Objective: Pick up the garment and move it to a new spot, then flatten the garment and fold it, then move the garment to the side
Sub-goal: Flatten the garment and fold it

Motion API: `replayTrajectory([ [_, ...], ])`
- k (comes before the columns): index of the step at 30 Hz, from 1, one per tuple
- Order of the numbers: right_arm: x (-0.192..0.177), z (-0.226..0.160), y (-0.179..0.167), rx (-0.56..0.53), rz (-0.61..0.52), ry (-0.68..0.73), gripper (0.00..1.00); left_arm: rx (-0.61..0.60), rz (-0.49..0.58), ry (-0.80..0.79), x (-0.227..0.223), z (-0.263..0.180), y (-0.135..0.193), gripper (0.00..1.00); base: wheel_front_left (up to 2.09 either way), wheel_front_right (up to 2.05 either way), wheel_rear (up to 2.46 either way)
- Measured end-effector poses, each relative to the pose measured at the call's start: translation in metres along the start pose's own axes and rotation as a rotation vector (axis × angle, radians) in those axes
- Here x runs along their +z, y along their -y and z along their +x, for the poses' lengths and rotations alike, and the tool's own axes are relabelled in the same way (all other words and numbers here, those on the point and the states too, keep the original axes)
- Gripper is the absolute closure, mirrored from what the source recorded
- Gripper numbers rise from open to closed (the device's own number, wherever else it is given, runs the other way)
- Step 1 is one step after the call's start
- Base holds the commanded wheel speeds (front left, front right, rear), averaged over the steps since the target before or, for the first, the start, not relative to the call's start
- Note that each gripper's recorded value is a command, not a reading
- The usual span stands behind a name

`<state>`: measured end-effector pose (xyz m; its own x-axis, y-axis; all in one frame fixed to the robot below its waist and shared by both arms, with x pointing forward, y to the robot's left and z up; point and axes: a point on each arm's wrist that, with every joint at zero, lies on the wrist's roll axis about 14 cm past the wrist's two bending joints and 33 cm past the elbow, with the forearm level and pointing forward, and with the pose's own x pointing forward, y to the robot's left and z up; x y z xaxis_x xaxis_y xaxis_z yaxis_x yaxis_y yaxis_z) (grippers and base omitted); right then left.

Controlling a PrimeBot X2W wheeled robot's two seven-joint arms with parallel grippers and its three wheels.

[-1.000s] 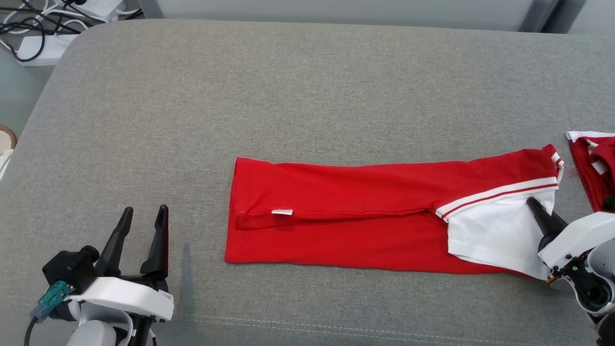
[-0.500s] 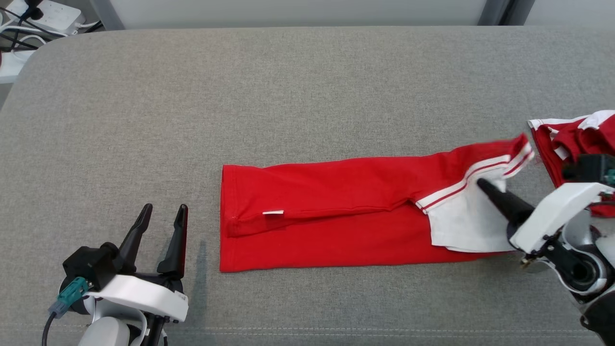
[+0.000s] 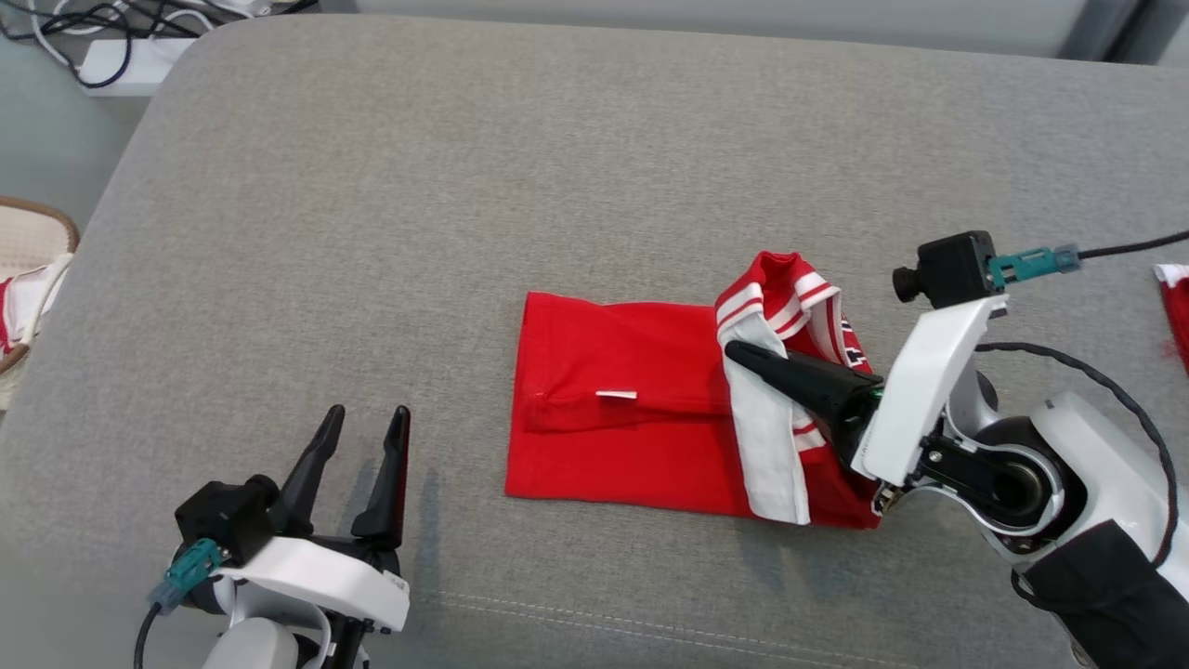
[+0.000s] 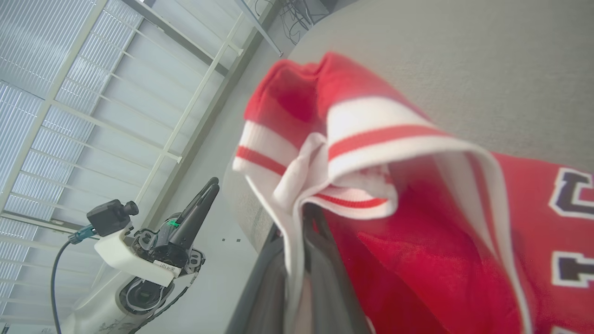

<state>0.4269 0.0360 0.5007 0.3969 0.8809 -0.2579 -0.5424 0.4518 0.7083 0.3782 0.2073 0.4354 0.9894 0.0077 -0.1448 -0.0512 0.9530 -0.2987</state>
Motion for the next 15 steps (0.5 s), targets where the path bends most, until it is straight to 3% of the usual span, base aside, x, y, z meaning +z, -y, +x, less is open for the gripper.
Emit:
replayTrajectory([
  [10,-0.02,0.061,-0.004,0.01,-0.069,-0.143,1.0,0.108,-0.046,0.002,-0.003,-0.025,-0.023,0.0,0.0,0.0,0.0],
  [11,-0.021,0.066,-0.003,0.007,-0.074,-0.153,0.95,0.116,-0.052,0.0,-0.004,-0.027,-0.024,0.0,0.0,0.0,0.0],
  [12,-0.023,0.071,-0.002,0.003,-0.081,-0.162,0.72,0.124,-0.058,-0.001,-0.005,-0.029,-0.025,0.0,0.0,0.0,0.0],
  [14,-0.027,0.079,0.0,-0.008,-0.098,-0.179,0.0,0.142,-0.061,-0.009,-0.008,-0.032,-0.03,0.0,0.0,0.0,0.0],
  [15,-0.028,0.083,0.0,-0.011,-0.11,-0.185,0.0,0.148,-0.06,-0.013,-0.009,-0.033,-0.031,0.0,0.0,0.0,0.0],
])
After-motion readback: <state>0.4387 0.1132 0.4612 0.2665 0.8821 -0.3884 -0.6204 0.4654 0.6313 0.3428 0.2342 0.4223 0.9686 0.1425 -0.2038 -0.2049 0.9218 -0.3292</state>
